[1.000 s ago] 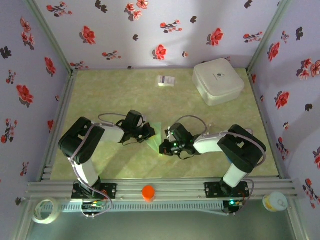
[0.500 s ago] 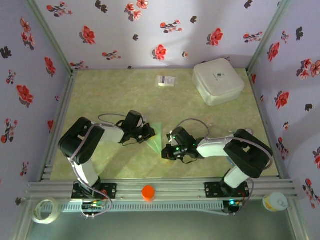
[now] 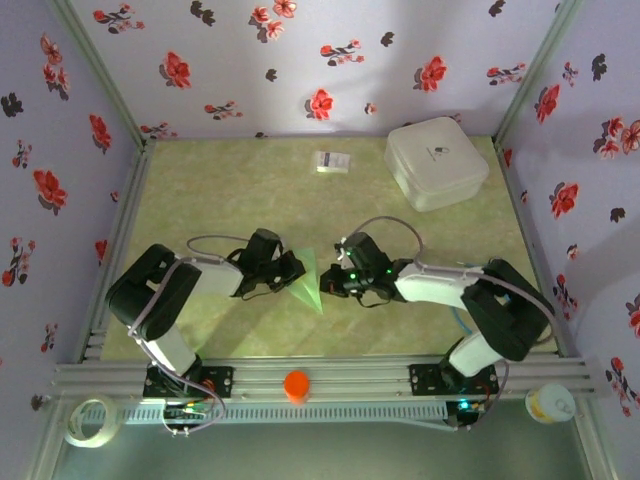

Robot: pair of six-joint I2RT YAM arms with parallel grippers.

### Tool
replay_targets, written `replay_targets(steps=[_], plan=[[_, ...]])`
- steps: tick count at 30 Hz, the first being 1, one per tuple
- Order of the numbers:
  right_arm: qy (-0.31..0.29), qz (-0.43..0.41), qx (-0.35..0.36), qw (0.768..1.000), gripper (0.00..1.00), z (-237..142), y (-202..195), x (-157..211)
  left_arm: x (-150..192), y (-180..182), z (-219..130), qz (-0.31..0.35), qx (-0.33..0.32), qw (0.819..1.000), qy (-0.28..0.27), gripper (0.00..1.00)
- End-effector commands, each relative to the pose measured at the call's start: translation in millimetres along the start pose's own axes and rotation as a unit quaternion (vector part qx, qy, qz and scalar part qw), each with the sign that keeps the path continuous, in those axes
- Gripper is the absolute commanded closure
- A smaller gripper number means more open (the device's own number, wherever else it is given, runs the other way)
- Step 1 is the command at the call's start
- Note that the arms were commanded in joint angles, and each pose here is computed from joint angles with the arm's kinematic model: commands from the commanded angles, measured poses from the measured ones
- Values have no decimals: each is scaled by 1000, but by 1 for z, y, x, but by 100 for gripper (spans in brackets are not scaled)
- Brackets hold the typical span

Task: Fold a paper plane with a square sheet of paper (pick it up from the middle)
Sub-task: Fourth fold the wing at the center of the table.

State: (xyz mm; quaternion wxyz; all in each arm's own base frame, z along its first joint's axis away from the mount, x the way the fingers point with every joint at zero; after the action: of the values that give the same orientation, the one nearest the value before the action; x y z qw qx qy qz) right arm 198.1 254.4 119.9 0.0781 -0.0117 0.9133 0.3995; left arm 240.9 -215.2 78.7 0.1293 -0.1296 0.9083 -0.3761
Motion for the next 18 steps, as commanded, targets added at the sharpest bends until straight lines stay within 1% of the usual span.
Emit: replay_targets(steps=[1,6,8,11,14,16,18], plan=[[2,12,-29,1000,95,13,8,-10,11,22,-1,-27,-57,998,-9,96],[18,16,-27,999,95,32,9,-19,11,22,-3,-26,-56,998,-14,96],[25,24,-2,999,95,37,0,-18,11,21,-3,-25,-54,998,-14,96],[48,35,38,998,98,43,-21,-6,9,16,-5,-15,-47,999,-15,95],[62,48,76,994,100,43,-44,8,5,4,-8,8,-26,1000,-10,90],[67,52,91,992,100,44,-53,12,1,-5,-14,27,-13,1000,-4,88],[67,52,91,992,100,44,-53,12,-2,-11,-19,43,-11,999,6,87]])
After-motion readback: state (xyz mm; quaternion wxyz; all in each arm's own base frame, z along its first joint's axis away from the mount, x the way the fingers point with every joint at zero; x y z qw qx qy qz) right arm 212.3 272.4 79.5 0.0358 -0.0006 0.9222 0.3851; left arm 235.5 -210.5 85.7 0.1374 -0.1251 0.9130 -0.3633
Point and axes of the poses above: each hand's point on the last joint's axis, 136 mm out from that joint toward the fingers, its own z axis out along the fingers, its own y axis along the line the jaws close on, x = y × z, the point moved 9 cm from there along -z, back along the fingers, and after that the axes turned 2 degrees about z, right-handed, at the moved point
